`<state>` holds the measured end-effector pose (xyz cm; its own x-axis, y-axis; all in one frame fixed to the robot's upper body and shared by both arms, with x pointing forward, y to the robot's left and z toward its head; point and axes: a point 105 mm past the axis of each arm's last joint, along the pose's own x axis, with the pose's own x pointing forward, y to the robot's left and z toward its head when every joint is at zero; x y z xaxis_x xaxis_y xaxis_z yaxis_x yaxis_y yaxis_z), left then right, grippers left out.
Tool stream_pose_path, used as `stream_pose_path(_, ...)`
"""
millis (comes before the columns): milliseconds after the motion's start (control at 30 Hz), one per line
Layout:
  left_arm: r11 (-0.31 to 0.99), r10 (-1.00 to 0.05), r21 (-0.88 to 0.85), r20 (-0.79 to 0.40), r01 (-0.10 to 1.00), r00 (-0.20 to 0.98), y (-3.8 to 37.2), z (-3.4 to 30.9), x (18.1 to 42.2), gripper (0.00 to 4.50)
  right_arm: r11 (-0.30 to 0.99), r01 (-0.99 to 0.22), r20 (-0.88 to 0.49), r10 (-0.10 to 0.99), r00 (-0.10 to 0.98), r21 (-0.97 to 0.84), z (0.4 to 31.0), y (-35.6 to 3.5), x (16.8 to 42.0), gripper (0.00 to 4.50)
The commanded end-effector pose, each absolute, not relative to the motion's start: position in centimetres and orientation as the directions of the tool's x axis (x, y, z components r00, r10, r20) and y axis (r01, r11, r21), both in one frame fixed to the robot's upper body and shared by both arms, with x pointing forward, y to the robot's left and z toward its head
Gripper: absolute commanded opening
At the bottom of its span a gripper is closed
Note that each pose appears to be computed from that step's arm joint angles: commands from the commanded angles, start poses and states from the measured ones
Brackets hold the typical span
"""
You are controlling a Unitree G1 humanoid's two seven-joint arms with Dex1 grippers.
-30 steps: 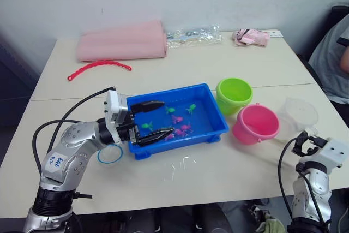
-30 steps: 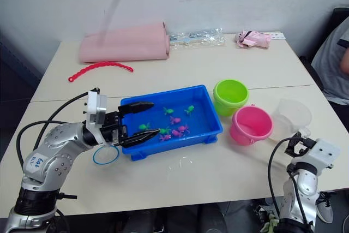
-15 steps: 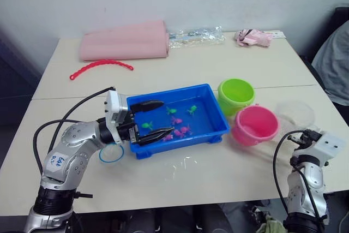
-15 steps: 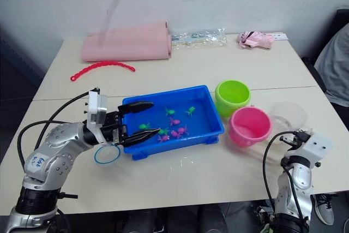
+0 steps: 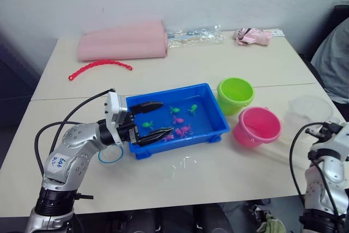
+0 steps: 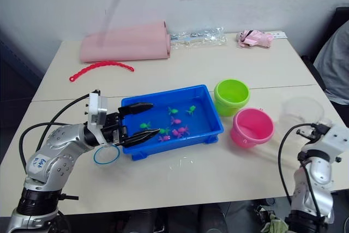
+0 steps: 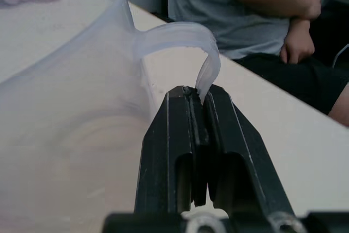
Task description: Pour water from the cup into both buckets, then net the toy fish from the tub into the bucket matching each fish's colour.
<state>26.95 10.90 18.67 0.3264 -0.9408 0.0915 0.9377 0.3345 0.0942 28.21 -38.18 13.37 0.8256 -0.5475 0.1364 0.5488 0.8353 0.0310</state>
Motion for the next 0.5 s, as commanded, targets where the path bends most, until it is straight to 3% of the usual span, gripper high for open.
stream_pose_path(33,0.299,-0.952,0.127,0.106,0.946,0.287,10.7,19.4,26.5,4.5,0.87,0.486,0.297,-0.444,0.845,-0.085,19.2,-38.3,28.0,0.02)
stream_pose_path(233,0.264,-0.963,0.119,0.086,0.957,0.255,10.5,19.5,26.7,4.5,0.866,0.361,0.347,-0.239,0.907,-0.347,22.9,-36.6,28.2,0.02)
stream_pose_path(500,0.267,-0.962,0.064,0.08,0.962,0.262,9.8,19.6,27.3,4.5,0.795,0.245,0.318,-0.07,0.946,-0.554,23.5,-33.6,27.6,0.02)
